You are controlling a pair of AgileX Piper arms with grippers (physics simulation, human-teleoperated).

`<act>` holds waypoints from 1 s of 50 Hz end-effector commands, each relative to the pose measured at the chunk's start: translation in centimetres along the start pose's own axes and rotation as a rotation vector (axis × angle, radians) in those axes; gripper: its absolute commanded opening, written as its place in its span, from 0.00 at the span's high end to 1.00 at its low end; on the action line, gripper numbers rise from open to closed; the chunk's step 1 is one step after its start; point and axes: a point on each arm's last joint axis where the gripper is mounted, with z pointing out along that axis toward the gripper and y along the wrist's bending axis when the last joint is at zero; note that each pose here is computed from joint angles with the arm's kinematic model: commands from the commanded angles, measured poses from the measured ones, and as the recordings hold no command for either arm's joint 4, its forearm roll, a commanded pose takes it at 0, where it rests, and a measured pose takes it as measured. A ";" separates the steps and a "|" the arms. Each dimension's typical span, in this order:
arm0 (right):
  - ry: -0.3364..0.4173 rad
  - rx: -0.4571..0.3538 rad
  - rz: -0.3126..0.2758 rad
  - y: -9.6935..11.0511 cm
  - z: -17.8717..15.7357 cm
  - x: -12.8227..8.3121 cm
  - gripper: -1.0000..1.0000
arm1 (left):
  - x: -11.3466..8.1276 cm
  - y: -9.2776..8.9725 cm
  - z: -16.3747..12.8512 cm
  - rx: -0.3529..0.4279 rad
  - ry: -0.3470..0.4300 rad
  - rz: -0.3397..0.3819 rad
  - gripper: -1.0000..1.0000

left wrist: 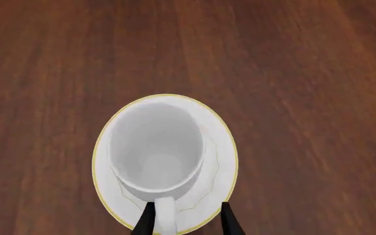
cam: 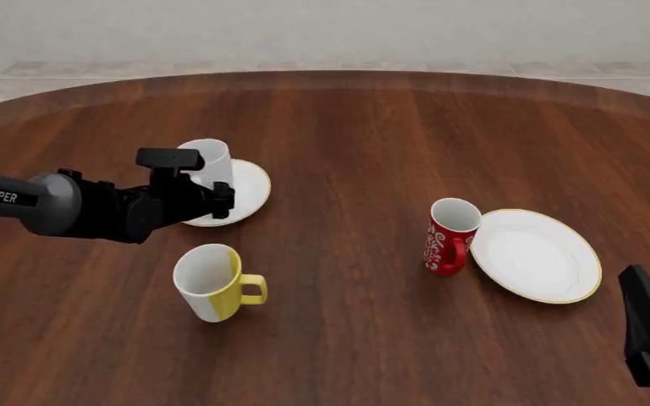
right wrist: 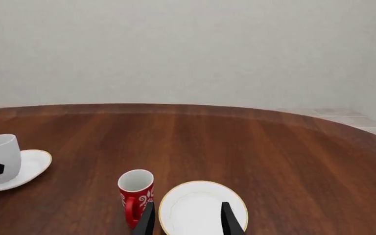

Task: Put the white mug on the left plate.

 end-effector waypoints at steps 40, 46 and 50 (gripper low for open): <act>-0.004 0.001 0.002 0.0 0.0 -0.1 0.00 | -1.8 0.6 -3.5 -0.014 -0.054 0.047 0.00; -0.004 -0.001 0.002 0.0 0.0 -0.2 0.00 | -2.2 0.6 -4.9 -0.016 -0.064 0.053 0.00; -0.004 -0.002 0.001 0.0 0.0 -0.2 0.00 | -2.3 0.6 -5.5 -0.017 -0.070 0.056 0.00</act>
